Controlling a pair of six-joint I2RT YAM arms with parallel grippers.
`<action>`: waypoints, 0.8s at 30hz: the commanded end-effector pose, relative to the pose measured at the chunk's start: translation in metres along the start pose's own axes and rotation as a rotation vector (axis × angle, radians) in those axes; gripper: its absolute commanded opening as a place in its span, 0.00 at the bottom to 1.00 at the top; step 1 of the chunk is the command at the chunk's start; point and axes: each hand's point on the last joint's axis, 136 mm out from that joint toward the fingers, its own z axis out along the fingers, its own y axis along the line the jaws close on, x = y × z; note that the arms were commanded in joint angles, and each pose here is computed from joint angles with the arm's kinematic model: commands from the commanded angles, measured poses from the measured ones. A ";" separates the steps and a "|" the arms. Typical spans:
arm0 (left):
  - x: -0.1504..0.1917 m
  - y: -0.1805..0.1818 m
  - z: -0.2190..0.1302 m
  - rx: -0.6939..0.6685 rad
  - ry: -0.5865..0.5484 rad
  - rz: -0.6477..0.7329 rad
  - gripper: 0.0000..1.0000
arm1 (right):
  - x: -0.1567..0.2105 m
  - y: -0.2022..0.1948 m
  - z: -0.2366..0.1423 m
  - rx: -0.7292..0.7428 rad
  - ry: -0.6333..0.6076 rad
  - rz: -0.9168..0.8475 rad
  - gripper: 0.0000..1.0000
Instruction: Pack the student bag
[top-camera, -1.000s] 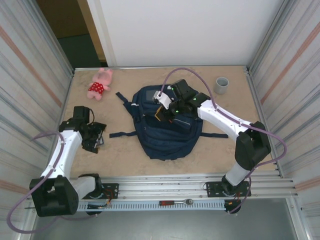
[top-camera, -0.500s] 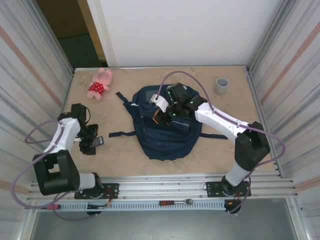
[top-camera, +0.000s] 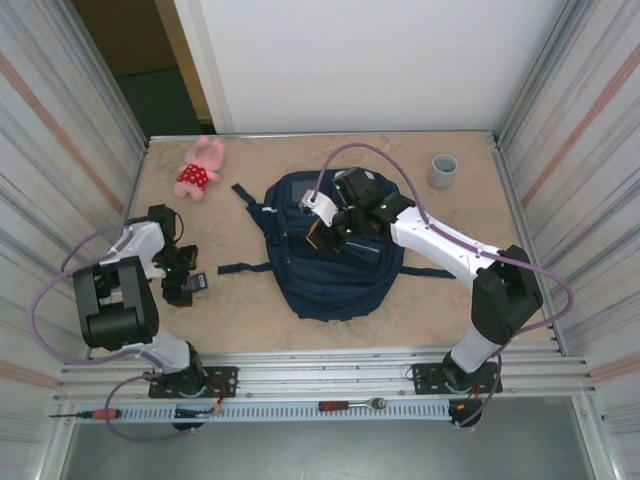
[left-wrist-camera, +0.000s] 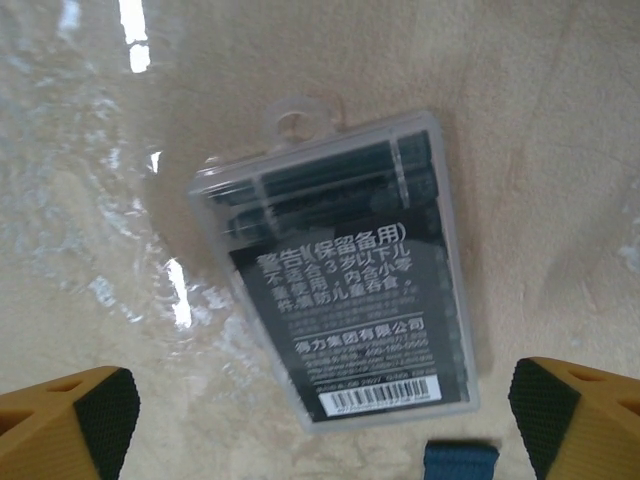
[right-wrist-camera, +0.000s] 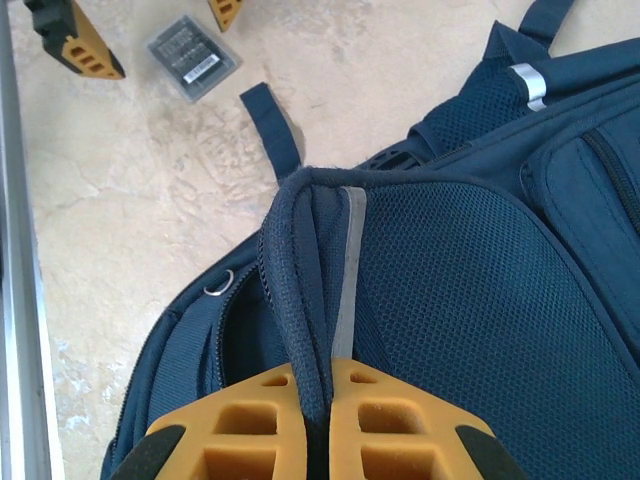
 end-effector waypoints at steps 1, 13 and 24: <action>-0.010 -0.013 0.002 0.019 -0.034 0.017 0.99 | -0.011 0.017 -0.016 -0.023 -0.043 -0.014 0.00; -0.007 0.005 0.025 -0.064 -0.011 -0.012 0.83 | -0.007 0.014 -0.018 0.005 -0.026 -0.004 0.00; -0.004 0.014 0.004 -0.044 -0.015 -0.002 0.63 | -0.012 0.014 -0.028 0.021 -0.049 0.003 0.00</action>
